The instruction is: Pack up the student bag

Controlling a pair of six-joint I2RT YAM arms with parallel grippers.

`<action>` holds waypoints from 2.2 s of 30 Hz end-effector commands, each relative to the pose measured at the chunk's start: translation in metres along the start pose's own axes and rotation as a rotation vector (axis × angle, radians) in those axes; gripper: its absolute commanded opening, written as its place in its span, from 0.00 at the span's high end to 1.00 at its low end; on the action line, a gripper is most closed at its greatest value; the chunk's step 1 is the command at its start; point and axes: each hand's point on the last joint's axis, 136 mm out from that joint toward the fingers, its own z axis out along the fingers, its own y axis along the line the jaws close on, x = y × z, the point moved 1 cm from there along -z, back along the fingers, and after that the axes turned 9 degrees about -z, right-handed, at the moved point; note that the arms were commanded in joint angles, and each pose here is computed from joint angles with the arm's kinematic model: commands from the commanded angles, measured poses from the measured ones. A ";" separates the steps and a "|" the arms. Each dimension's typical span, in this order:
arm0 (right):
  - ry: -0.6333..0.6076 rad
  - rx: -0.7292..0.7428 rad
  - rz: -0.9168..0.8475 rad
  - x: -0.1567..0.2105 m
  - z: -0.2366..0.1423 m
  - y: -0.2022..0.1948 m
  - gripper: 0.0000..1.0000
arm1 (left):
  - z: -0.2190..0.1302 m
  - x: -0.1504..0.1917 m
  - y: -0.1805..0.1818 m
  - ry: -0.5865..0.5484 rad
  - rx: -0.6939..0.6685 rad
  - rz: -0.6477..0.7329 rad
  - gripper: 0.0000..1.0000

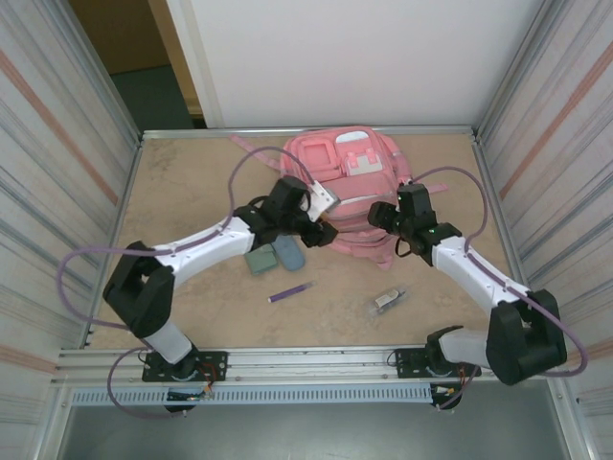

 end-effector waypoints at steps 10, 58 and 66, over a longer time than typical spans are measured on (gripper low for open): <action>0.128 -0.013 -0.010 0.026 0.036 0.019 0.35 | -0.024 0.016 0.182 -0.060 -0.397 -0.681 0.33; 0.093 -0.088 0.219 -0.007 0.135 -0.014 0.44 | 0.058 0.043 0.053 -0.085 -0.059 -0.812 0.83; 0.069 -0.075 0.204 -0.019 0.105 -0.020 0.42 | 0.027 0.058 0.068 -0.067 -0.137 -0.893 0.54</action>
